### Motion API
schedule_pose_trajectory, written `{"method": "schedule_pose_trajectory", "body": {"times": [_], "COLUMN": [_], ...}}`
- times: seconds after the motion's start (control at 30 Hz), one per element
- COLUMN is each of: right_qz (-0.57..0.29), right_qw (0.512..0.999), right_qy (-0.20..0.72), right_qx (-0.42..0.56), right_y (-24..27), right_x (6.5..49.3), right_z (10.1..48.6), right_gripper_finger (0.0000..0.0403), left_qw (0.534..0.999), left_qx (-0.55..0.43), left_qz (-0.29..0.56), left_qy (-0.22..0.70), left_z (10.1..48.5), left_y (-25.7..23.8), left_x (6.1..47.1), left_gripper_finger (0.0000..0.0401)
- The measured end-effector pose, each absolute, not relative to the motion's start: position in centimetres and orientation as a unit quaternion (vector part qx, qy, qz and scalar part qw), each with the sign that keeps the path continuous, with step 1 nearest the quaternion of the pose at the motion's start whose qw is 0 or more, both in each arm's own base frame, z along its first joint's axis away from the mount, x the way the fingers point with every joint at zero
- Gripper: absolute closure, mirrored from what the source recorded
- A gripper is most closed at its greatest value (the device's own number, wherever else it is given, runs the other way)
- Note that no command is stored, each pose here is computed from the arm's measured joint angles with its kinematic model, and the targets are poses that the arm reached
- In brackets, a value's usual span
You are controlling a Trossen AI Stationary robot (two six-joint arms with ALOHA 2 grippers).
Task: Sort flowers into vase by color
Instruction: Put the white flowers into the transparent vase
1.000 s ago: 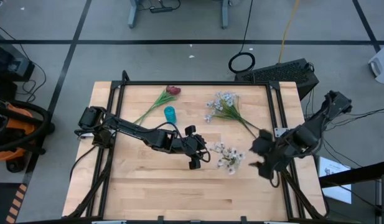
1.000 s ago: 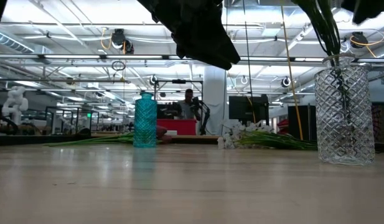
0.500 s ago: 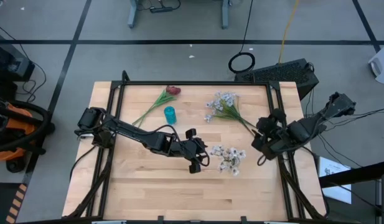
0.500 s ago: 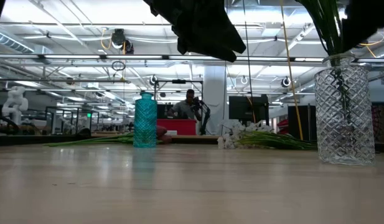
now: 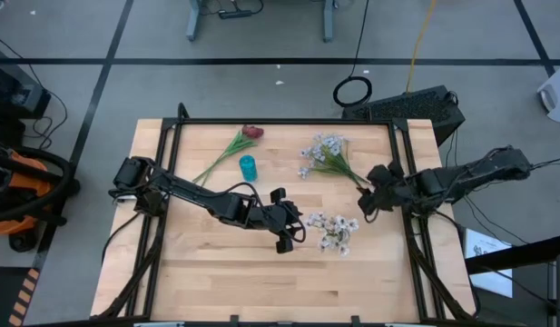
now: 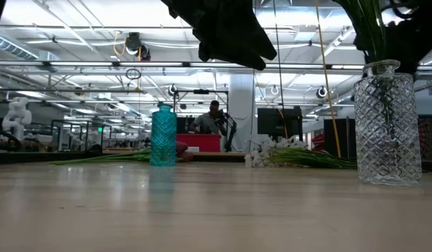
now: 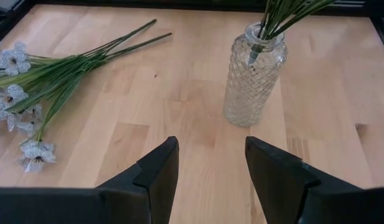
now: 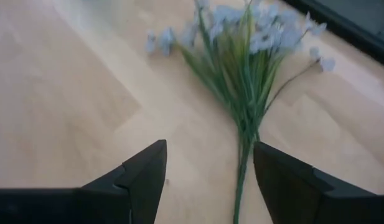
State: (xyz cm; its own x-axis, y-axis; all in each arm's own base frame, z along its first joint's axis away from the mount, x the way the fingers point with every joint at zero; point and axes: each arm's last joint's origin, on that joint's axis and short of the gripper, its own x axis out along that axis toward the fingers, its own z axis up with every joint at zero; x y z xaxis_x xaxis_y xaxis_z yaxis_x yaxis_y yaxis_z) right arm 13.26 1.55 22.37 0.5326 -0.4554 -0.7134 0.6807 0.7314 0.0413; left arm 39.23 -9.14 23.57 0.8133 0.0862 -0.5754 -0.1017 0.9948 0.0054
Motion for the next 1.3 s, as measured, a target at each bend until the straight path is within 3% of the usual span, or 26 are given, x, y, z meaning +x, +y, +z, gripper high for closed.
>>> {"method": "schedule_pose_trajectory", "body": {"times": [0.23,0.43,0.83,1.3], "right_qz": [-0.406,-0.421,-0.355,-0.312], "right_qw": [0.839,0.827,0.822,0.812], "right_qy": [0.331,0.341,0.417,0.463], "right_qx": [0.144,0.148,0.155,0.17], "right_y": [-1.6,-4.5,-8.6,-10.6], "right_x": [14.0,14.8,16.7,17.4], "right_z": [22.6,22.5,17.3,14.9], "right_gripper_finger": [0.0175,0.0175,0.0175,0.0206], "left_qw": [0.952,0.952,0.952,0.952], "left_qx": [-0.013,-0.013,-0.011,-0.012], "left_qz": [0.05,0.05,0.046,0.046], "left_qy": [0.302,0.302,0.304,0.304], "left_z": [23.6,23.6,23.5,23.5], "left_y": [-9.1,-9.1,-9.5,-9.5], "left_x": [39.2,39.2,39.1,39.1], "left_gripper_finger": [0.0209,0.0209,0.0209,0.0209]}}
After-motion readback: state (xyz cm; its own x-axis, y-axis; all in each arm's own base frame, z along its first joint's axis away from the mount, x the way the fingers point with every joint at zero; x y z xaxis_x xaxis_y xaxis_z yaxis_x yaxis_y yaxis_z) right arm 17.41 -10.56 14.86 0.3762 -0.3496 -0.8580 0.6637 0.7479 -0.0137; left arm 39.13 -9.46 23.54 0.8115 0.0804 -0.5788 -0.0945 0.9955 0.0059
